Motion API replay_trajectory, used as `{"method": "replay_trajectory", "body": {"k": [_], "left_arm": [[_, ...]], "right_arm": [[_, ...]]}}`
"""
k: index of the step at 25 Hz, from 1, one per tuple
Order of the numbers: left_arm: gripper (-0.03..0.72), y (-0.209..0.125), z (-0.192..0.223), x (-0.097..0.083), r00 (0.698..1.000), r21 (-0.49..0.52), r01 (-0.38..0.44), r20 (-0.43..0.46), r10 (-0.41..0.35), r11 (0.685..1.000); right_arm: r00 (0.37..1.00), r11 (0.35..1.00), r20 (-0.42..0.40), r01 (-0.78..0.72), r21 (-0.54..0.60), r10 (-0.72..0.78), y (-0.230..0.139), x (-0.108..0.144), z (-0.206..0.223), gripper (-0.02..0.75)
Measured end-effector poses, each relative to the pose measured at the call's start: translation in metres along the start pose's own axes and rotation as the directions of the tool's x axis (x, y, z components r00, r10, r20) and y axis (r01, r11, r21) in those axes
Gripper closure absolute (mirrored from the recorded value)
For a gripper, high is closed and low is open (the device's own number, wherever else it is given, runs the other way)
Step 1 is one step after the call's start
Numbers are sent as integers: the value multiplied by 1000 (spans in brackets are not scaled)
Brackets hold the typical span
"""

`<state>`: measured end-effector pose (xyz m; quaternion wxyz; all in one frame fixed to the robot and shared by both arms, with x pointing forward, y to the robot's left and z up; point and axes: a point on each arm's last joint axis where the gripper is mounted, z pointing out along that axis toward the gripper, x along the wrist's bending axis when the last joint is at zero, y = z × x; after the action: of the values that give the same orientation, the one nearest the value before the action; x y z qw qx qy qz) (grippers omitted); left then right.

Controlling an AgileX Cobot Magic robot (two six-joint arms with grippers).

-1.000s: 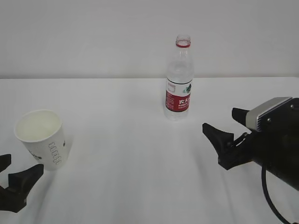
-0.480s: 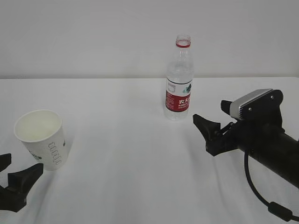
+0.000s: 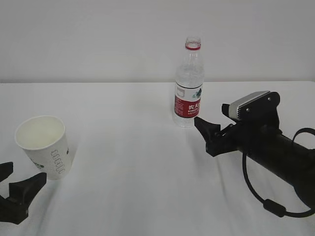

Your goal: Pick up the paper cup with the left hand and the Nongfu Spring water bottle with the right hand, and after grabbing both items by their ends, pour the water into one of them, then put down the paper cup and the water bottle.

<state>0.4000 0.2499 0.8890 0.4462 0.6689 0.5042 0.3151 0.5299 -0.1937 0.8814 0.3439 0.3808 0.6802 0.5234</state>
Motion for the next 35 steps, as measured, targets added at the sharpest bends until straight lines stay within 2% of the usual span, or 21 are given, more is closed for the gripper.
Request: {"method": "replay_trajectory", "body": {"k": [13,19,28,35], "left_arm": [[97,0,0,0,1000,-2,0,0,0,1000],[97,1,1,0,1000,-5,0,0,0,1000],[98,1,1,0,1000,-5,0,0,0,1000],[99,1,1,0,1000,-5,0,0,0,1000]], "right_arm": [[1000,1000,2,2,-19,-2,-8,-5,32,106],[1000,998,9,10,-65,-9,0,-9,46,106],[1000,997,11,22,-68,-22,10,-13,61,107],[1000,998,3,15,-59,-14,-3,-12,67,107]]}}
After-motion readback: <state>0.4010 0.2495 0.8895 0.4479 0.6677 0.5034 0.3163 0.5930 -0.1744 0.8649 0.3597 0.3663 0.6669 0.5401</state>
